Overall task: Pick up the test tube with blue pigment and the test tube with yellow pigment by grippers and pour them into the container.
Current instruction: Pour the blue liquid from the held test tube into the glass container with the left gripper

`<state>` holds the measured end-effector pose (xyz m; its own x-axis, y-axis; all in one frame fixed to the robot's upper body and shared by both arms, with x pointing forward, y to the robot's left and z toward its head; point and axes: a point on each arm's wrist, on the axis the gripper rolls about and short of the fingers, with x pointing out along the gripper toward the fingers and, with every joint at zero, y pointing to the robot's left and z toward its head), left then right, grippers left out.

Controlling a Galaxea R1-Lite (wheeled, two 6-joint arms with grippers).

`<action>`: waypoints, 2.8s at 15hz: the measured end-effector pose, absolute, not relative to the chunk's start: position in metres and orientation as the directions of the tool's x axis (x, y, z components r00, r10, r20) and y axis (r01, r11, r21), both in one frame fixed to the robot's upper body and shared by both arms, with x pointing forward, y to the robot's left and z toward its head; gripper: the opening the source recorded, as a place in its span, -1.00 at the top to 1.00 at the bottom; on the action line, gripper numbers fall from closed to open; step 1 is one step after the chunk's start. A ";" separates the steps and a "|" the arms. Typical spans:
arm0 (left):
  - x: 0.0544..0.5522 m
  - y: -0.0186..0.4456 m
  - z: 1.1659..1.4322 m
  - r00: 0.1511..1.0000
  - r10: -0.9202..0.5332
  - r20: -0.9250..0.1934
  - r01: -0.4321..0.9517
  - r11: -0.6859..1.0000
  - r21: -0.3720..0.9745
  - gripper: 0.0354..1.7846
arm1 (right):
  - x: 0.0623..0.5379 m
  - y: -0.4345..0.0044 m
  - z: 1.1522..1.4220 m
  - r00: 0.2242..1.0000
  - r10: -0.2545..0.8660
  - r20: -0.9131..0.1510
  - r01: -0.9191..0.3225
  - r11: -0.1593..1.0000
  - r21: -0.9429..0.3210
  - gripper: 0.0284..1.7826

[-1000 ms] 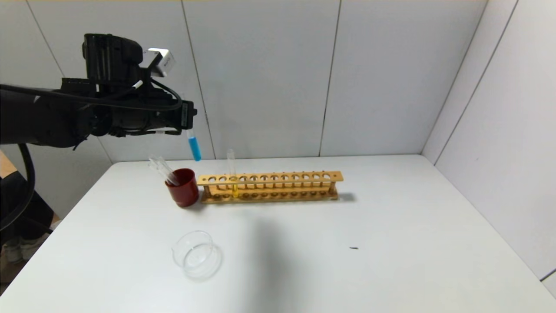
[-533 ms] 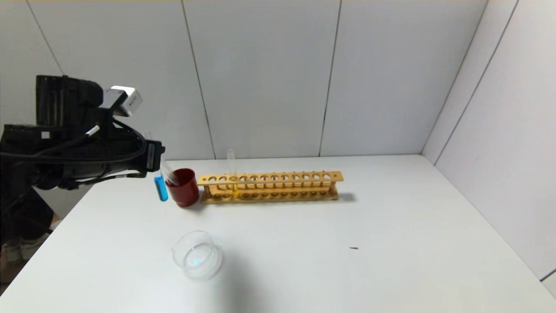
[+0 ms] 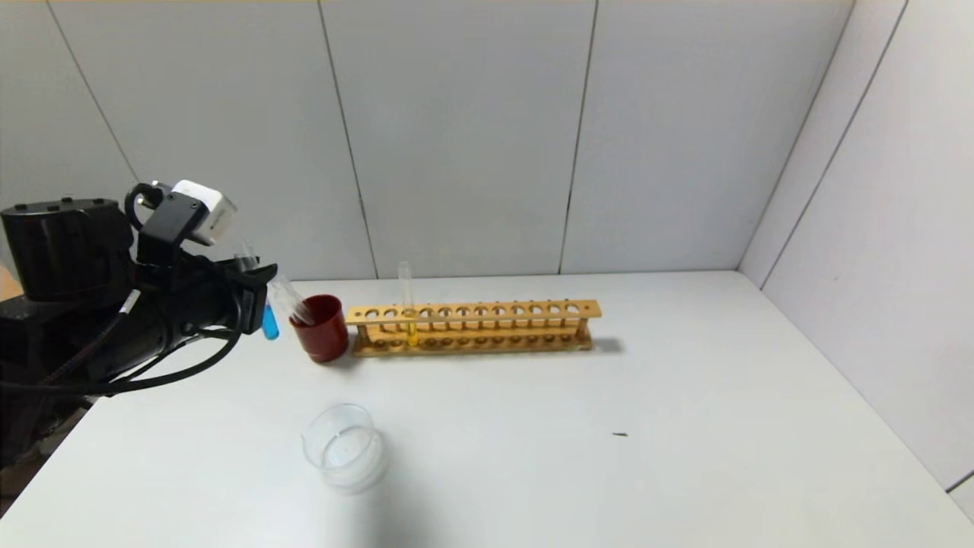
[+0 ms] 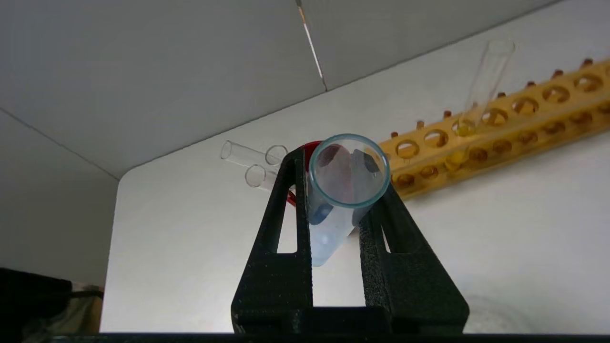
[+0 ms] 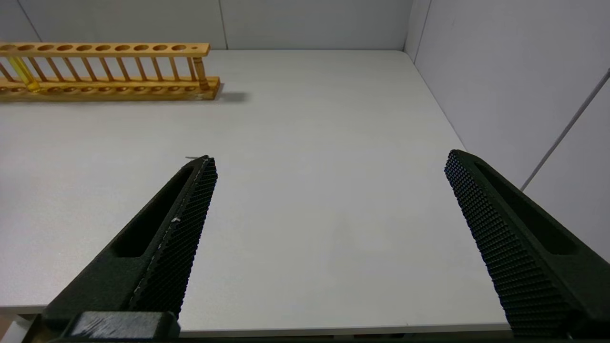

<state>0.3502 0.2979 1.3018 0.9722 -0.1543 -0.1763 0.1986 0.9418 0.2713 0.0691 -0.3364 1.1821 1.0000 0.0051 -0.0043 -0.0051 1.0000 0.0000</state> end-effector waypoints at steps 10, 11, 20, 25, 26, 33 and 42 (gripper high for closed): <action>0.339 0.304 1.275 0.944 -0.213 -0.253 0.329 0.693 0.642 0.67 | 0.069 -0.336 1.182 1.000 0.005 -0.004 -0.005 1.000 0.000 -0.96; 0.338 0.303 1.274 0.943 -0.215 -0.254 0.332 0.656 0.678 0.67 | 0.069 -0.336 1.182 1.000 0.006 -0.005 -0.006 1.000 0.000 -0.96; 0.339 0.296 1.266 0.941 -0.282 -0.185 0.316 0.546 0.776 0.67 | 0.069 -0.336 1.182 1.000 0.005 -0.004 -0.005 1.000 0.000 -0.96; 0.338 0.288 1.252 0.838 -0.506 -0.206 0.475 0.488 0.733 0.67 | 0.069 -0.336 1.182 1.000 0.005 -0.004 -0.005 1.000 0.000 -0.96; 0.339 0.288 1.249 0.833 -0.511 -0.212 0.483 0.482 0.731 0.67 | 0.069 -0.336 1.182 1.000 0.005 -0.005 -0.005 1.000 0.000 -0.96; 0.336 0.288 1.237 0.820 -0.511 -0.256 0.480 0.373 0.794 0.67 | 0.069 -0.336 1.182 1.000 0.005 -0.005 -0.005 1.000 0.000 -0.96; 0.335 0.286 1.231 0.773 -0.578 -0.261 0.451 0.213 0.867 0.67 | 0.069 -0.336 1.182 1.000 0.006 -0.005 -0.006 1.000 0.000 -0.96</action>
<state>0.3350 0.2859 1.2313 0.7734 -0.5777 -0.2608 0.4511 0.2127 0.8667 0.0691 -0.3364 1.1820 1.0000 0.0057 -0.0047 -0.0057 1.0000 0.0000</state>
